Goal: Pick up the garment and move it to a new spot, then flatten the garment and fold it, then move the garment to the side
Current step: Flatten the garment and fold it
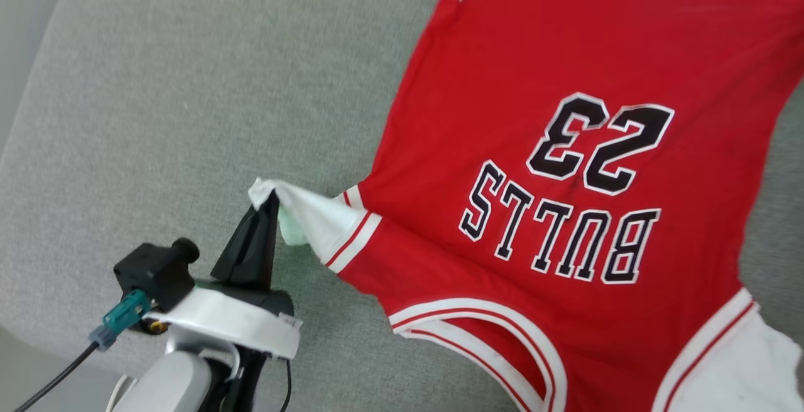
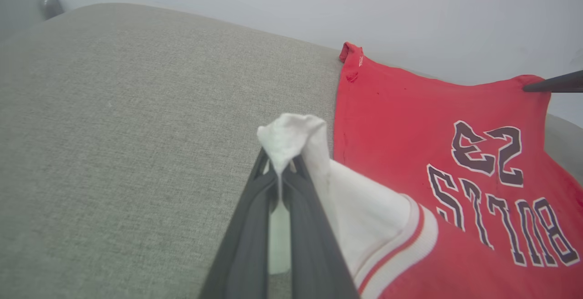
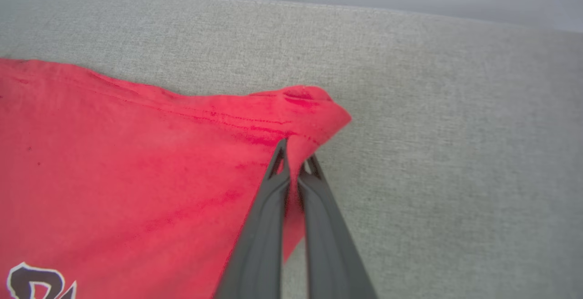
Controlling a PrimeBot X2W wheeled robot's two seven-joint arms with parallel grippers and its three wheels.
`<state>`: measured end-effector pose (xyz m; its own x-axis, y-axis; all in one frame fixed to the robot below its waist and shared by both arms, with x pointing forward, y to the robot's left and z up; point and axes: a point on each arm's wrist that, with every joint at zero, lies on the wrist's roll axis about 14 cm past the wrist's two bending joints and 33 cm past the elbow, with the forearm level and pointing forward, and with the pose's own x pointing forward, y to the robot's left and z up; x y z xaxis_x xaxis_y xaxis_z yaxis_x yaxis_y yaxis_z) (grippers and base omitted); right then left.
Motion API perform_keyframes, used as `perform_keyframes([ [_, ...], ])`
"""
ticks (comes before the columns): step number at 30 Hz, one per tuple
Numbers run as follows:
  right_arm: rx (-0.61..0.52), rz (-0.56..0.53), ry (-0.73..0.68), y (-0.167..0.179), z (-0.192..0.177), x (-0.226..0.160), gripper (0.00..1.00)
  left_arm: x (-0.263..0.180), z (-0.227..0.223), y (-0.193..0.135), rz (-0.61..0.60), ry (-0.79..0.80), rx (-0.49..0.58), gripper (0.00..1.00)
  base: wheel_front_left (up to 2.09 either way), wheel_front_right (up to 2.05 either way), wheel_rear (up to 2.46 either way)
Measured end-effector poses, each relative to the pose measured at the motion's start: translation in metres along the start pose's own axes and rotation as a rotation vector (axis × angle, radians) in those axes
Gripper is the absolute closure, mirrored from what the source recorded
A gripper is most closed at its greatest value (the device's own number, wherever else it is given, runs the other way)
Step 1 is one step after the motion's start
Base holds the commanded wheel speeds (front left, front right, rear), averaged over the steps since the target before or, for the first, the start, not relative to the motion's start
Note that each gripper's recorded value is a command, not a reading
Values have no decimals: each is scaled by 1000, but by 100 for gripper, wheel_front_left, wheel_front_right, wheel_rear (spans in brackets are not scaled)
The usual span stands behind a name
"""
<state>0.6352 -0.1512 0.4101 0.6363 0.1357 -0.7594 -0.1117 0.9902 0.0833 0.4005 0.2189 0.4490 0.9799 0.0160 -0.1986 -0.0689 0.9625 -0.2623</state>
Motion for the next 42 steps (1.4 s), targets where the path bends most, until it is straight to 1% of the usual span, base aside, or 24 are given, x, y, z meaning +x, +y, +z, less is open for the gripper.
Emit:
perform_keyframes([
  [2, -43, -16, -36, -4, 7, -19, 100, -8, 1, 4, 14, 1, -1, 100, 0, 0, 0],
  [6, -125, -43, -75, -16, 2, -56, 100, -23, 3, 10, 41, 3, -1, 100, 0, 0, 0],
  [10, -170, -63, -51, -34, -33, -91, 100, -33, 11, 13, 50, -16, 8, 100, 0, 0, 0],
  [13, -182, -76, 0, -50, -75, -117, 100, -40, 10, 8, 36, -4, 19, 100, 0, 0, 0],
  [17, -138, -95, 100, -72, -150, -152, 100, -45, 9, 3, 24, 11, 27, 100, 0, 0, 0],
  [22, -4, -87, 226, -77, -246, -193, 100, -49, 7, -7, -6, 25, 33, 100, 0, 0, 0],
  [24, 58, -78, 270, -72, -279, -206, 100, -51, 5, -12, -18, 34, 39, 100, 0, 0, 0],
  [25, 111, -63, 313, -63, -306, -218, 100, -51, 6, -17, -31, 35, 40, 100, 0, 0, 0],
  [26, 136, -57, 322, -59, -315, -223, 100, -51, 5, -20, -39, 37, 39, 100, 0, 0, 0],
  [27, 159, -49, 312, -55, -319, -226, 62, -50, 5, -22, -45, 40, 38, 100, 0, 0, 0],
  [28, 172, -47, 290, -53, -318, -228, 0, -50, 5, -24, -51, 43, 40, 100, 0, 0, 0],
  [30, 195, -53, 235, -53, -311, -231, 0, -49, 4, -29, -64, 48, 41, 100, 0, 0, 0],
  [33, 200, -71, 103, -57, -288, -232, 0, -48, 2, -31, -68, 56, 43, 100, 0, 0, 0],
  [39, 211, -106, -313, -73, -199, -233, 0, -43, 2, -32, -73, 57, 46, 100, 0, 0, 0],
  [42, 206, -101, -446, -73, -166, -227, 0, -38, 3, -34, -81, 57, 44, 100, 0, 0, 0],
])
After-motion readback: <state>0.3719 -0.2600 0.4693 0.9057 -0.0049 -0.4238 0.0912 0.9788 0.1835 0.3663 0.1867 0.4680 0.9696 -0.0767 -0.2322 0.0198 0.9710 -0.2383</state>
